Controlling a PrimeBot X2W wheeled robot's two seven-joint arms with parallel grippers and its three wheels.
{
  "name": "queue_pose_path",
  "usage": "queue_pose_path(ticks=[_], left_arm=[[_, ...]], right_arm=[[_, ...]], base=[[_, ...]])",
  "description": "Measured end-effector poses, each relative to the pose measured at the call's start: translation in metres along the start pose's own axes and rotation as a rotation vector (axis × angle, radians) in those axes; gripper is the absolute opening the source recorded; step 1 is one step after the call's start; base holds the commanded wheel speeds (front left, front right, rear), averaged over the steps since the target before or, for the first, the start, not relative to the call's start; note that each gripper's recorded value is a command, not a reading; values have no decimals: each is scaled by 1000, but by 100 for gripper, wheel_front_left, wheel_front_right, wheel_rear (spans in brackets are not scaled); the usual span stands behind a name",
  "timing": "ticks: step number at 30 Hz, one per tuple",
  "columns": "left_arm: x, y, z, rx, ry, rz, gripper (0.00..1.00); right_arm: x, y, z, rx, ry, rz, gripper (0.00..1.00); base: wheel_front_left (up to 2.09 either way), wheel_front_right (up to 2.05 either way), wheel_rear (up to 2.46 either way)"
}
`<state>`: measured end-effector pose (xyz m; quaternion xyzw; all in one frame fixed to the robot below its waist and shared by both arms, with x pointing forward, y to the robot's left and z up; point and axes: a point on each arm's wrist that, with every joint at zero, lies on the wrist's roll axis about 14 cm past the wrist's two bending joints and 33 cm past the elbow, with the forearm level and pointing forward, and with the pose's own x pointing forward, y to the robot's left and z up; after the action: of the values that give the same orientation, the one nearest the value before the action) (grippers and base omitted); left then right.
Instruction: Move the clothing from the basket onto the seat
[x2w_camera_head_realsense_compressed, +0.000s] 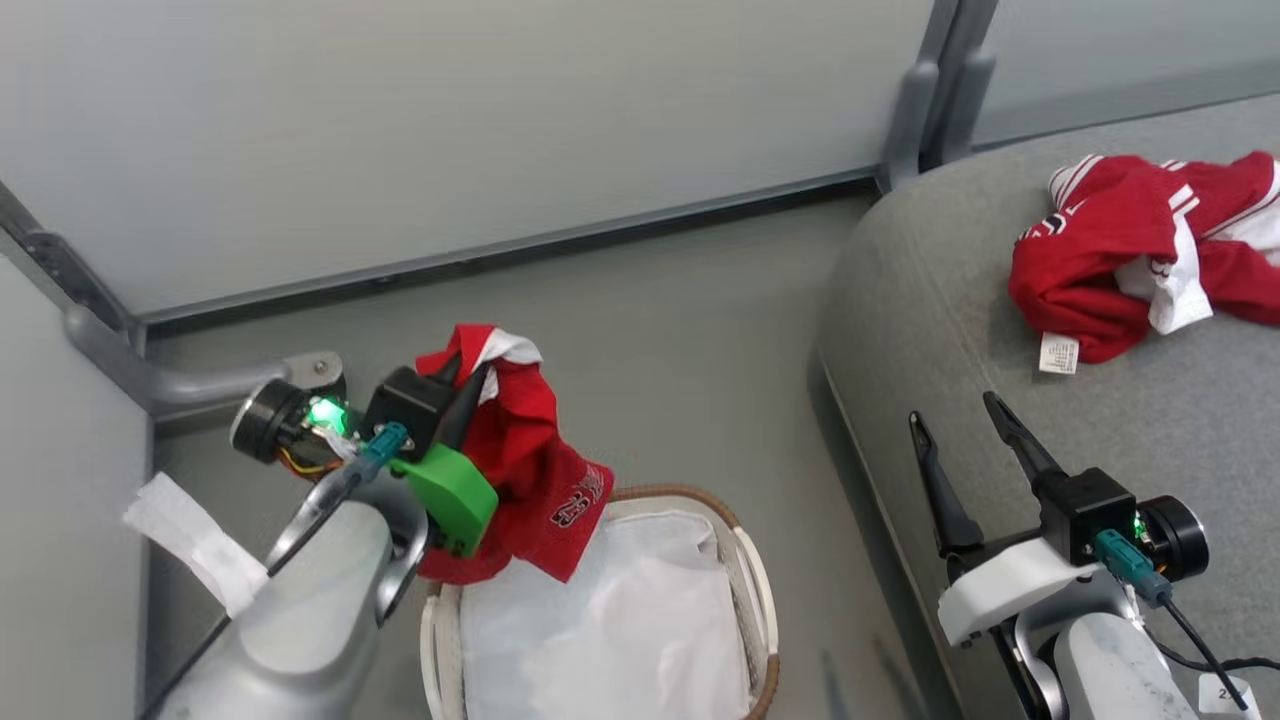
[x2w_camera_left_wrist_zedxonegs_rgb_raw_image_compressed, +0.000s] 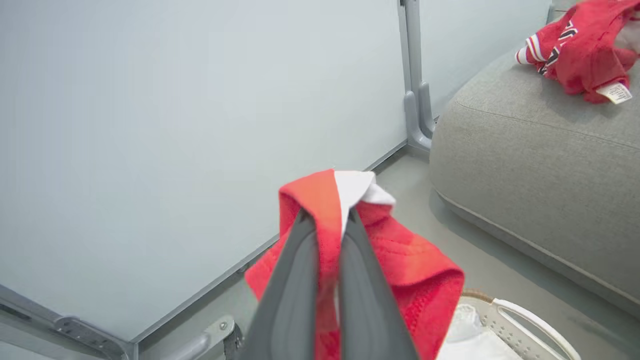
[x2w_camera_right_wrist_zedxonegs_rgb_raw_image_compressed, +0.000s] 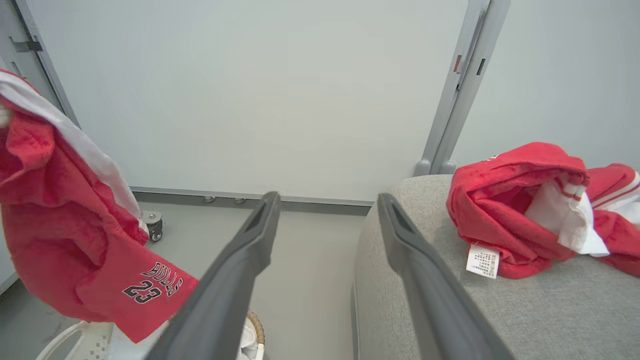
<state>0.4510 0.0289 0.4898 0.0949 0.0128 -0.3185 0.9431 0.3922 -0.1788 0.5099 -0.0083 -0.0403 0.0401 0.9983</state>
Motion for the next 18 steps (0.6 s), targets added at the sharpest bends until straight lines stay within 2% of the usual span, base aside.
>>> queue_pose_path(ticks=[4,10,18], left_arm=[[0,23,56,119,-108,27,0],[-4,45,126,238,-229,62,0],[-3,39,188,330,-339,35,0]], right_arm=[[-5,7,16,-1,-43,18,100],[-6,24,25,0,-69,67,100],[-6,42,29,-5,-79,122,100]], base=[[0,0,0],[0,0,0],[0,0,0]])
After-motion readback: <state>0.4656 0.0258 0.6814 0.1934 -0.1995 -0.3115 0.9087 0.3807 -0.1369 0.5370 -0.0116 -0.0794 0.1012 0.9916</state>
